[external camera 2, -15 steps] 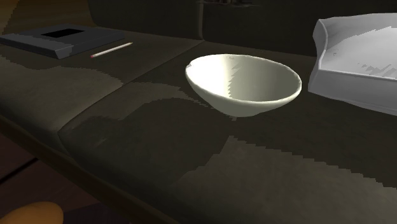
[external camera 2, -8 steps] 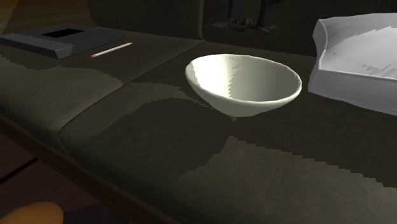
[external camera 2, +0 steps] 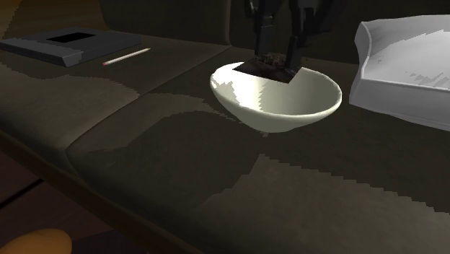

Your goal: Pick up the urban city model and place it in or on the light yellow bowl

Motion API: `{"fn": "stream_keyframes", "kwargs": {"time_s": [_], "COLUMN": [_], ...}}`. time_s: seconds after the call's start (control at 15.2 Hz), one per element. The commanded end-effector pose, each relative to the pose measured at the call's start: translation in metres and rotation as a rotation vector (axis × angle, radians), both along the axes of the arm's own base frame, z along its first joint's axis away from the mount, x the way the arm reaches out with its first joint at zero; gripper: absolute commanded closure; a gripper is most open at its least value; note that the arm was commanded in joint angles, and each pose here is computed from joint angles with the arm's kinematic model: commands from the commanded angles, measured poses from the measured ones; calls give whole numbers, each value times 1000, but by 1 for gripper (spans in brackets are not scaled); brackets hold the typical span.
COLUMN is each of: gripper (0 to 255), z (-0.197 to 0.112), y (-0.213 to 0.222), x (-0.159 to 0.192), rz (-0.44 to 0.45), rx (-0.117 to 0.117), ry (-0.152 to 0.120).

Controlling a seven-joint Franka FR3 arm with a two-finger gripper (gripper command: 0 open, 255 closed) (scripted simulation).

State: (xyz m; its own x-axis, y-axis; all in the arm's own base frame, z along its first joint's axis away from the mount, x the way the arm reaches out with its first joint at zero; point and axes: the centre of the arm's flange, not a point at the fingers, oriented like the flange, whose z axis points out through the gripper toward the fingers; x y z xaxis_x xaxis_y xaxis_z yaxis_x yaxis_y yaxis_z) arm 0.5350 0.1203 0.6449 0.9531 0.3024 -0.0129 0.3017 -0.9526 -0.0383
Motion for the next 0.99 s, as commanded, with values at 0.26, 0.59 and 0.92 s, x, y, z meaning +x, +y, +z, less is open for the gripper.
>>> {"fn": "stream_keyframes", "kwargs": {"time_s": [0.26, 0.59, 0.92], "gripper": [255, 255, 0], "z": [-16, -16, -16], "y": [0, 0, 0], "x": [0, 0, 0], "rz": [0, 0, 0], "rx": [0, 0, 0], "ry": [-1, -1, -1]}}
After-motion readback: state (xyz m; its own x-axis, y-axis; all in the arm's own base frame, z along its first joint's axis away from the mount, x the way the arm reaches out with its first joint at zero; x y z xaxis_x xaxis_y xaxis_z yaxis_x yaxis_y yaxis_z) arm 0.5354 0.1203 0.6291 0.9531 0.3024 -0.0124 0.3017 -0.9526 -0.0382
